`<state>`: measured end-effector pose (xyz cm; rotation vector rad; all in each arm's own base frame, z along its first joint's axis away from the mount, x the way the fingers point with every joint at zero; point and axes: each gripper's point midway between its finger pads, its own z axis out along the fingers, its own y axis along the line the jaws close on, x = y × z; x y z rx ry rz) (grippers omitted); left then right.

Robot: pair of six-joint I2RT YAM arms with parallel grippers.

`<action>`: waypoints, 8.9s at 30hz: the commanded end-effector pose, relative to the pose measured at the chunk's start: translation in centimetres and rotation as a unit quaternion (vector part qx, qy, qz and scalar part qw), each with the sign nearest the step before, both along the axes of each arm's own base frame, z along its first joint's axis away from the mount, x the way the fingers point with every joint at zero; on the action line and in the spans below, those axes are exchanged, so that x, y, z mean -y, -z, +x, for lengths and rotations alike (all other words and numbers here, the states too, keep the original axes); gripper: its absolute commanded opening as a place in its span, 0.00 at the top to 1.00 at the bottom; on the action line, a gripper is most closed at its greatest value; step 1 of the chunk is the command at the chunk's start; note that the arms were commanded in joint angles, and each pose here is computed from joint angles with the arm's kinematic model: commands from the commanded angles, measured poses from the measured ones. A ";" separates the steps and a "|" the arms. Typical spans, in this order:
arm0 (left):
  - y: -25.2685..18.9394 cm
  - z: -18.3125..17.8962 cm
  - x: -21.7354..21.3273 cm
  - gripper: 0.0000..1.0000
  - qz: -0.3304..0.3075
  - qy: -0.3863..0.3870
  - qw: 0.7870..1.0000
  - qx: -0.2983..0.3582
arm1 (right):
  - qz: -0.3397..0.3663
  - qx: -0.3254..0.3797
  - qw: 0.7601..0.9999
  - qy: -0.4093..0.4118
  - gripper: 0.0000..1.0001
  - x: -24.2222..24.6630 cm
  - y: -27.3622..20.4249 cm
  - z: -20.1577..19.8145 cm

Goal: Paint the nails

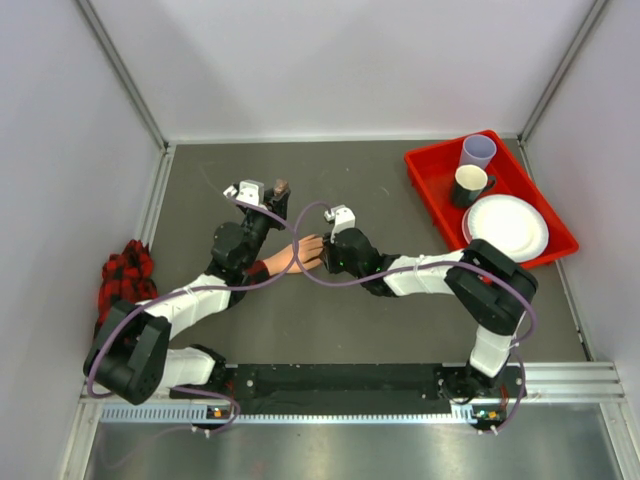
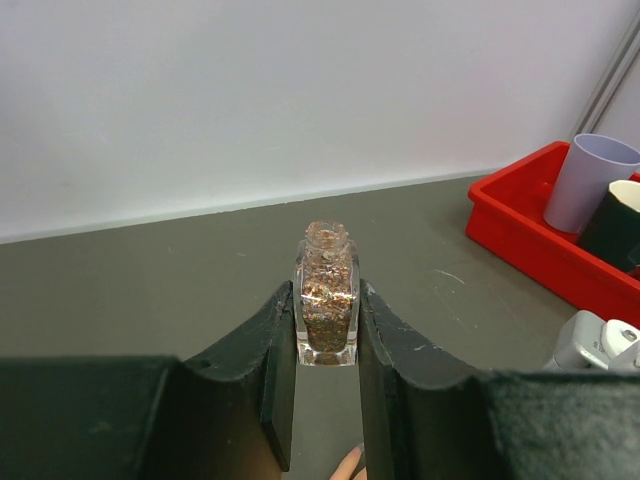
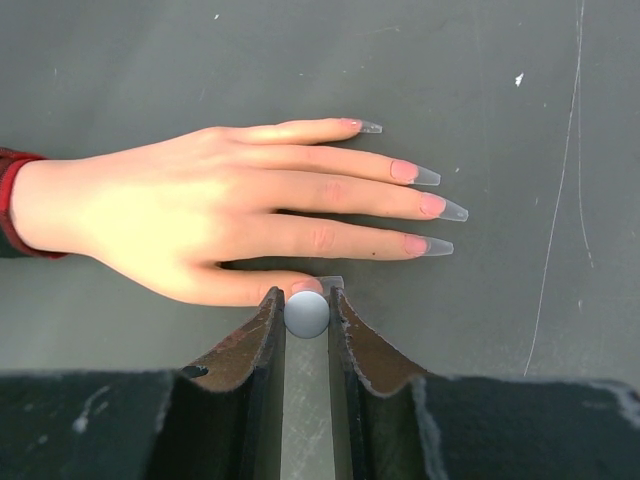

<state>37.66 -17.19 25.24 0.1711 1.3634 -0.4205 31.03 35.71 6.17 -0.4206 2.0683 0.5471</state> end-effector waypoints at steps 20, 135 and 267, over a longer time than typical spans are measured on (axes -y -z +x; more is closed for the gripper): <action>-2.8 -0.7 -0.3 1.00 -0.025 0.006 0.999 0.041 | 0.026 0.035 0.999 -0.002 1.00 -1.9 -2.6 1.2; -2.7 -0.9 -0.2 1.00 -0.028 0.019 0.999 0.036 | -0.001 0.013 0.998 0.056 1.00 0.6 -0.6 2.6; -2.7 -1.0 -0.7 1.00 -0.031 0.019 0.999 0.034 | 0.008 0.028 0.999 0.039 1.00 -0.8 -1.8 1.5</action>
